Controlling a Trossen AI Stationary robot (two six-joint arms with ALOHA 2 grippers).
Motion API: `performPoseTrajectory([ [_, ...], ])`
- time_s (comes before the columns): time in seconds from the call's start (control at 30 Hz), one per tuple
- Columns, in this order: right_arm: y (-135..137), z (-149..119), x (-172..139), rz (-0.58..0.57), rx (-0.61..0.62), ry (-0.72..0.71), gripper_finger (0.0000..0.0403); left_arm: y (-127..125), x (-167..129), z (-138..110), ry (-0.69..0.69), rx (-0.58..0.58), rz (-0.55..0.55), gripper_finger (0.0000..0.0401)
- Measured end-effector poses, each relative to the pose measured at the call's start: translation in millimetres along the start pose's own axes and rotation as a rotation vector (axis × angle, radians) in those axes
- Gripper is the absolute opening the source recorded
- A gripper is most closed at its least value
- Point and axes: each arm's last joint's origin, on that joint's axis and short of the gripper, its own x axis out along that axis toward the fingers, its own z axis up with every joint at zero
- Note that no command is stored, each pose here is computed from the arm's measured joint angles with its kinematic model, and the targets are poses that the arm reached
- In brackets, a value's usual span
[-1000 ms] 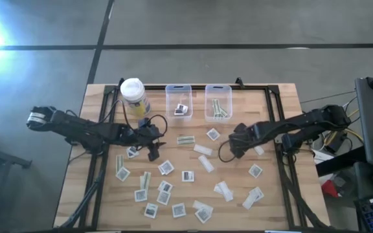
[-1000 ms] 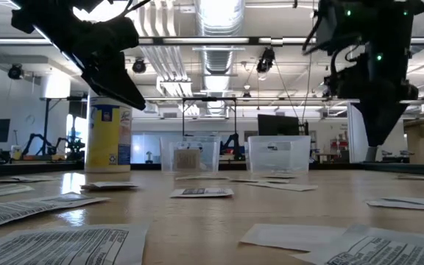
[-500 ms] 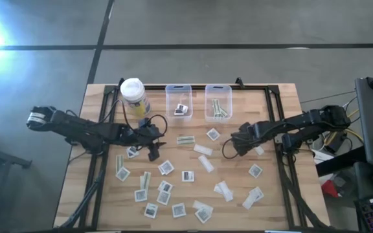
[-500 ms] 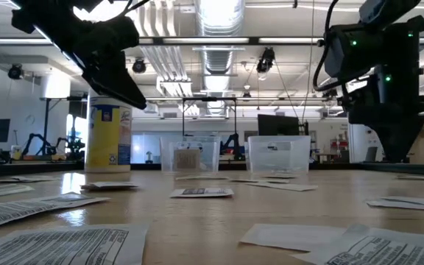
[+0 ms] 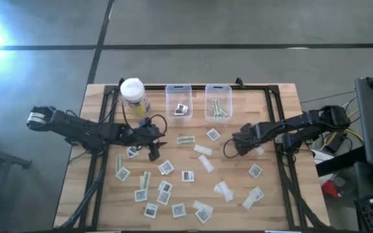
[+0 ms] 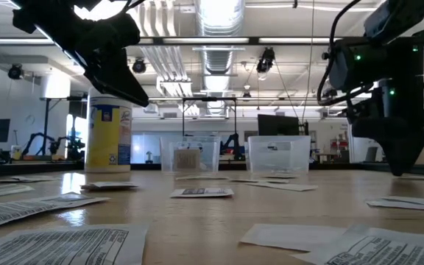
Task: Pick & Place First Aid Supplies
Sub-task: Put the bandage into the right transparent bin
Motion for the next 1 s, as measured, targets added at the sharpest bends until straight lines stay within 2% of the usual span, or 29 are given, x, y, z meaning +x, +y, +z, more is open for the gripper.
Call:
performPoseTrajectory([
  [0.3,-5.4,1.8,12.3,0.029,0.047,0.017,0.0112,0.0,0.0,-0.1,0.001,0.006,0.0,0.0165],
  [0.73,-9.2,7.3,15.1,0.033,0.095,0.038,0.0044,0.0,0.0,-0.1,0.001,0.007,0.0,0.0165],
  [1.0,-9.7,7.3,15.5,0.025,0.051,0.033,0.0011,0.0,0.0,-0.1,0.001,0.007,0.0,0.0165],
])
